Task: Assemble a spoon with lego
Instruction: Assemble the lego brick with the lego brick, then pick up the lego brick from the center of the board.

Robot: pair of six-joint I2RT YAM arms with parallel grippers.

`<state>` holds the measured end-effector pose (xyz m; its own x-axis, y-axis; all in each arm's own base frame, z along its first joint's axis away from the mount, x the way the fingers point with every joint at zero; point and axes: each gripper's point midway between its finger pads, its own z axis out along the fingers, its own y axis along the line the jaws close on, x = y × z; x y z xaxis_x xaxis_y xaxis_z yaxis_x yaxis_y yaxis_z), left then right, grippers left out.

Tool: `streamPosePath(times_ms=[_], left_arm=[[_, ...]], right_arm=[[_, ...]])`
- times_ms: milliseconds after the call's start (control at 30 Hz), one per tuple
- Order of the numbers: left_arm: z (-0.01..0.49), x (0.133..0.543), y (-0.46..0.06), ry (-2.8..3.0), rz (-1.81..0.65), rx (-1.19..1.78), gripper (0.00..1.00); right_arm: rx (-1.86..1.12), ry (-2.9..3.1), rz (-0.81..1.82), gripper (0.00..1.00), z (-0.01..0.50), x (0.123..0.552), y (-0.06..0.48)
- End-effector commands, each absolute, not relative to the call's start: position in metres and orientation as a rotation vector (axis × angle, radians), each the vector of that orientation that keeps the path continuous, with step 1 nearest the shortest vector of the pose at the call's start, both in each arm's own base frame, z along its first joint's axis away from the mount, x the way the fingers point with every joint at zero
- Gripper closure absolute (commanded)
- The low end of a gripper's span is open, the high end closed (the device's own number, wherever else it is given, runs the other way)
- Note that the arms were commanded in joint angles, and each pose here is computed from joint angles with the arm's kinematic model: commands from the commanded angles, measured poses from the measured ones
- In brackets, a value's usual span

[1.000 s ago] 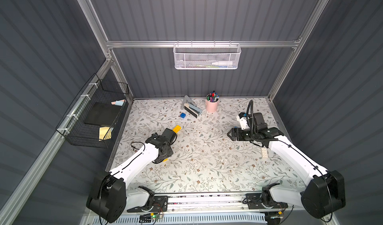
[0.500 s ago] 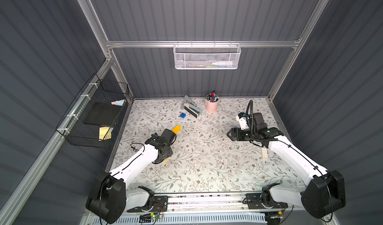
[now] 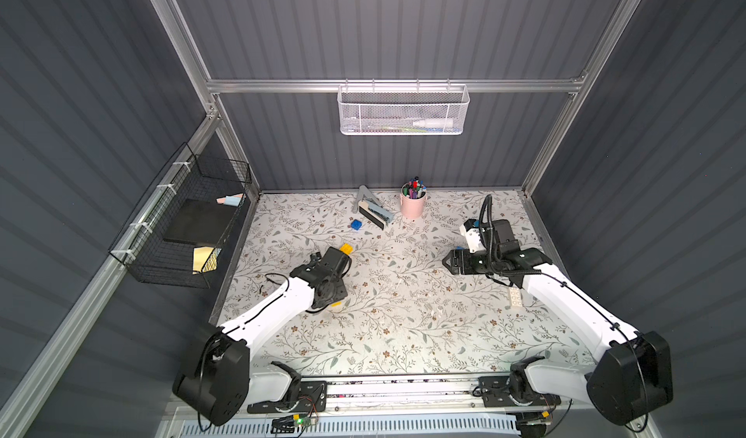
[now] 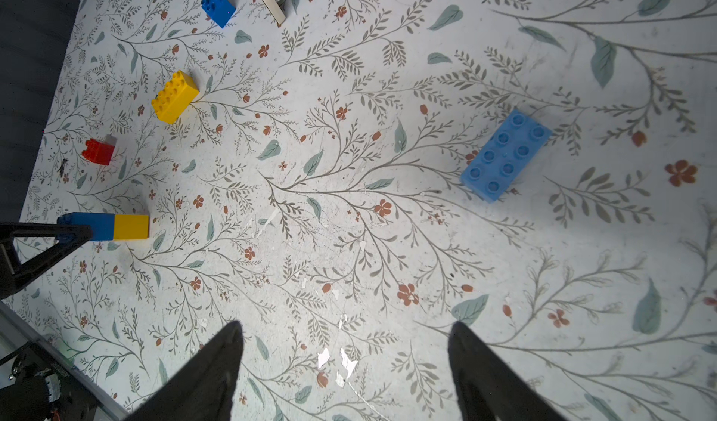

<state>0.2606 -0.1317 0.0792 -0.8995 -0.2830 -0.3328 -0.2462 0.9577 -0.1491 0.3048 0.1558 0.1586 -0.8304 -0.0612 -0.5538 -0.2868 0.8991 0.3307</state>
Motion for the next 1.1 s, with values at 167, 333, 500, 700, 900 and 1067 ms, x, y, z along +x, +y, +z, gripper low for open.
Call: streamPosePath(times_ms=[167,333,500,700,900,1067], left_arm=[[0.07,0.268,-0.212,2.84,-0.297,-0.106,0.77],[0.068,0.268,-0.213,2.851,-0.27,-0.069,0.69],[0.077,0.274,-0.218,2.84,-0.263,-0.04,0.49],[0.078,0.278,-0.231,2.845,-0.258,0.01,0.39],[0.111,0.288,-0.229,2.777,-0.249,-0.026,0.16],[0.134,0.311,-0.199,2.729,-0.188,-0.143,0.01]], right_arm=[[-0.267,2.54,0.506,0.17,0.155,0.305,0.153],[-0.265,2.546,0.498,0.16,0.153,0.306,0.152],[-0.264,2.55,0.496,0.16,0.152,0.306,0.152],[-0.264,2.554,0.495,0.16,0.152,0.305,0.152],[-0.26,2.549,0.495,0.15,0.154,0.305,0.152],[-0.267,2.55,0.52,0.13,0.155,0.305,0.155]])
